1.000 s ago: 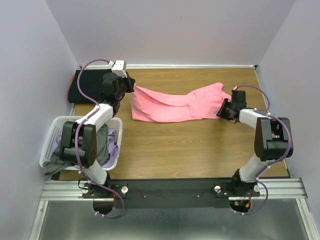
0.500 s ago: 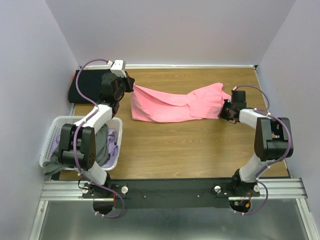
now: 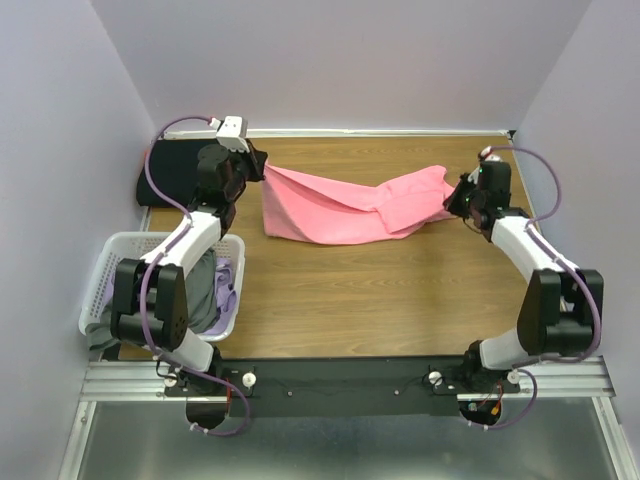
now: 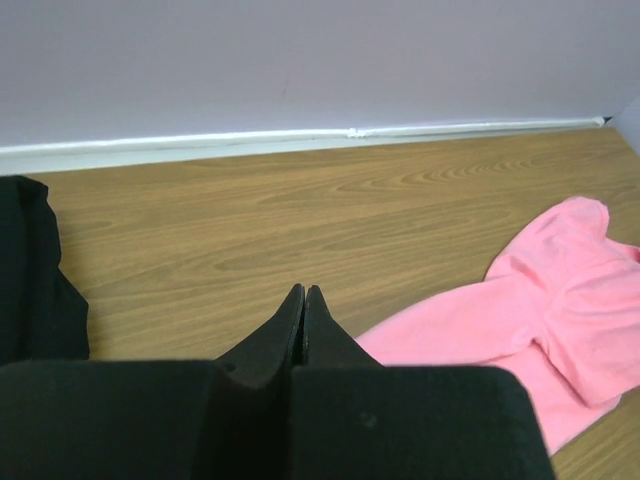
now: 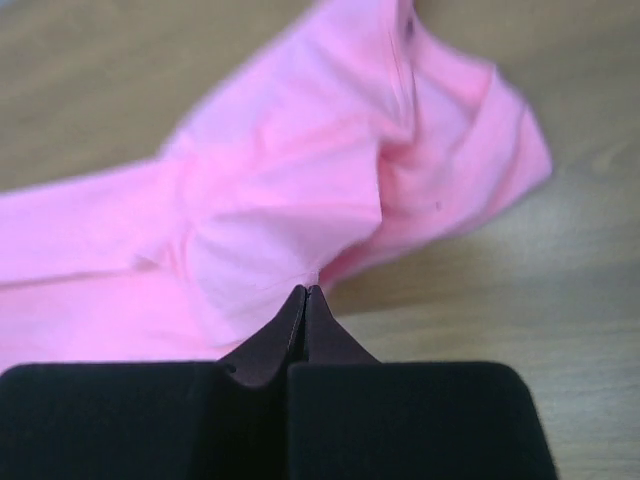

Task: Fold and stack the t-shirts
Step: Flatten the tshirt out

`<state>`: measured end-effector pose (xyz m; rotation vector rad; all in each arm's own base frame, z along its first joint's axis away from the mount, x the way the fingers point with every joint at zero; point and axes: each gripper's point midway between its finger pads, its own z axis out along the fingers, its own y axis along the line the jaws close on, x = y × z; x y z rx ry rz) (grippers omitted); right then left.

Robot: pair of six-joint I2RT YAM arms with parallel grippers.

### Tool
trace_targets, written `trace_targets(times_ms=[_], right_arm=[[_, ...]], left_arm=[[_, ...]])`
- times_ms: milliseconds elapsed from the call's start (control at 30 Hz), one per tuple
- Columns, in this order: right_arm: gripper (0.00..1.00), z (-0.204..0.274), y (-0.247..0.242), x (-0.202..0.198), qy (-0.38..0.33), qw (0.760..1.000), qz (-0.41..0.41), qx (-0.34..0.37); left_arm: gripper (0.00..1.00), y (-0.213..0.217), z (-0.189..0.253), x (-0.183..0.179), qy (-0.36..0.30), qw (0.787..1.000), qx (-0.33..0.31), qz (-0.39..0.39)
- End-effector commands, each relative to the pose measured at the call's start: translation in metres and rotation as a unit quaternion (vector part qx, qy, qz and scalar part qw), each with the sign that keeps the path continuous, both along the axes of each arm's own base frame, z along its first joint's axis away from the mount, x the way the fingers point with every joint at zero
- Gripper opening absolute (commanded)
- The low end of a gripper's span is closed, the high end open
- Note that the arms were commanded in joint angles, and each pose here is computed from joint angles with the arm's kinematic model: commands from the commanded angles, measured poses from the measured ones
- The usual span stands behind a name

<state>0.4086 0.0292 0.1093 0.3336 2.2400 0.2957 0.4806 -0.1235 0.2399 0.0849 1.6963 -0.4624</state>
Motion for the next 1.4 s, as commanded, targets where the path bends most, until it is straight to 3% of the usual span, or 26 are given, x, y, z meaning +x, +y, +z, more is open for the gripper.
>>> trace_targets(times_ms=[0, 300, 633, 767, 900, 1033, 1367], right_arm=[[0.01, 0.094, -0.001, 0.018, -0.116, 0.993, 0.002, -0.011], [0.01, 0.261, -0.009, -0.005, -0.297, 0.954, -0.009, -0.038], [0.01, 0.445, -0.015, -0.121, -0.501, 0.862, -0.022, -0.073], [0.01, 0.496, -0.016, -0.162, -0.554, 0.828, -0.025, -0.086], [0.01, 0.526, -0.013, -0.181, -0.584, 0.806, -0.017, -0.092], [0.01, 0.531, -0.012, -0.165, -0.58, 0.809, -0.011, -0.094], [0.01, 0.451, -0.029, -0.015, -0.463, 0.877, -0.04, -0.121]], left_arm=[[0.0, 0.007, 0.037, -0.01, -0.045, 0.999, 0.002, 0.007], [0.0, 0.018, 0.118, -0.055, -0.131, 0.991, -0.006, 0.023], [0.0, 0.033, 0.228, -0.152, -0.244, 0.969, -0.016, 0.031], [0.0, 0.039, 0.263, -0.19, -0.288, 0.957, -0.028, 0.031], [0.0, 0.036, 0.279, -0.203, -0.306, 0.951, -0.036, 0.018], [0.0, 0.03, 0.279, -0.182, -0.301, 0.953, -0.031, 0.013], [0.0, 0.0, 0.217, -0.073, -0.222, 0.975, -0.01, -0.012]])
